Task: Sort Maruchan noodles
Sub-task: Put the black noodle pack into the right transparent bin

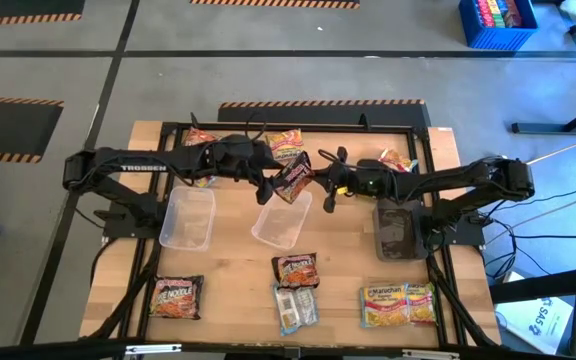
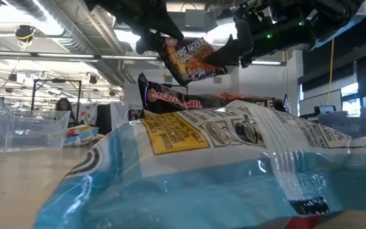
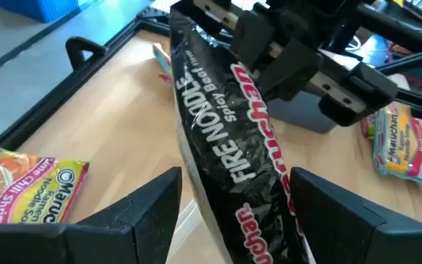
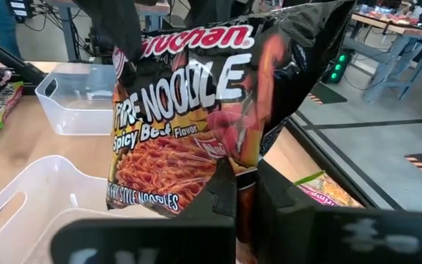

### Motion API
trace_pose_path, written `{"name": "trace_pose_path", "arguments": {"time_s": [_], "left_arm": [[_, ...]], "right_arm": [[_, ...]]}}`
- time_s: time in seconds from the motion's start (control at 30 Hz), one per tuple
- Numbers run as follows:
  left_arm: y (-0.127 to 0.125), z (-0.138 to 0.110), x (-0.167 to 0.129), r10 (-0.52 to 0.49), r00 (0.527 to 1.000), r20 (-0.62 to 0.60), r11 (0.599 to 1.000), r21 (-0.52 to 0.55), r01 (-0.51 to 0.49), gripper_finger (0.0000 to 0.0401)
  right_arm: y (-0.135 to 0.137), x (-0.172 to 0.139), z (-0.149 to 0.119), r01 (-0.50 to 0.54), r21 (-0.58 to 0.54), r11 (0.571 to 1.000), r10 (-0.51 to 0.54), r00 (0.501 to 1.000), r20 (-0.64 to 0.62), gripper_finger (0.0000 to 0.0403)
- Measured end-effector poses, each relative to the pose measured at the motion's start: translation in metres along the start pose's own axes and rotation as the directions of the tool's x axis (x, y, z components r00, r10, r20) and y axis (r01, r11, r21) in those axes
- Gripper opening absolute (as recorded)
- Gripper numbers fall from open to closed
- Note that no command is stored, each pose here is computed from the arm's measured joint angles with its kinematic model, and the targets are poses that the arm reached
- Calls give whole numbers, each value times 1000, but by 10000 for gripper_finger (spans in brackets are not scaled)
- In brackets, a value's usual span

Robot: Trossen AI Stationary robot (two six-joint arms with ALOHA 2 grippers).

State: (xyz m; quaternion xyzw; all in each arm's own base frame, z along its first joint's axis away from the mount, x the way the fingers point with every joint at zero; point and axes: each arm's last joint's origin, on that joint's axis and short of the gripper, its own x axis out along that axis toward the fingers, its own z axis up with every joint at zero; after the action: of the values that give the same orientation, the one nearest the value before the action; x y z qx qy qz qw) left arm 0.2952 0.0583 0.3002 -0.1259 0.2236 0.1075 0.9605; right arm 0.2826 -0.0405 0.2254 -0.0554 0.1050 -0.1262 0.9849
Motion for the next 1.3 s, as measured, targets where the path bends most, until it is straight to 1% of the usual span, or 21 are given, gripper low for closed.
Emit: {"name": "trace_pose_path", "arguments": {"time_s": [0.07, 0.2, 0.4, 0.5, 0.77, 0.93, 1.0, 1.07, 1.17, 1.3], "left_arm": [[-1, 1, 1, -16, 1000, 8, 1000, 0, 16, 247], [0, -4, 12, -29, 999, -19, 1000, 0, 29, 247], [0, -7, 28, -50, 999, -7, 999, 0, 50, 244], [0, -7, 28, -50, 999, -9, 999, 4, 50, 226], [1, -8, 28, -56, 998, -16, 998, 3, 56, 155], [1, -8, 28, -57, 998, -18, 998, 3, 57, 141], [2, -7, 28, -58, 998, -17, 998, 6, 58, 140], [3, -7, 28, -62, 998, -17, 998, 14, 62, 140], [2, -7, 28, -68, 998, -19, 997, 32, 68, 137], [2, -8, 25, -68, 997, -33, 996, 64, 70, 129]], "right_arm": [[0, 0, 0, 1, 1, 1000, -1, 1000, 2, 0], [0, 0, 0, 1, 1, 1000, -1, 1000, 3, 0], [0, 0, 1, -14, 5, 1000, 14, 1000, 11, 0], [0, 0, 1, -27, 6, 1000, 26, 999, 20, 0], [1, 0, 2, -47, 24, 999, 46, 999, 22, 1], [1, 0, 2, -52, 35, 998, 51, 998, 22, 4], [1, 0, 2, -57, 41, 998, 56, 998, 23, 18], [1, 0, 2, -56, 42, 998, 55, 998, 23, 44], [1, 0, 2, -58, 37, 998, 57, 998, 22, 97], [-1, -9, 6, -60, 23, 998, 61, 998, -17, 161]]}}
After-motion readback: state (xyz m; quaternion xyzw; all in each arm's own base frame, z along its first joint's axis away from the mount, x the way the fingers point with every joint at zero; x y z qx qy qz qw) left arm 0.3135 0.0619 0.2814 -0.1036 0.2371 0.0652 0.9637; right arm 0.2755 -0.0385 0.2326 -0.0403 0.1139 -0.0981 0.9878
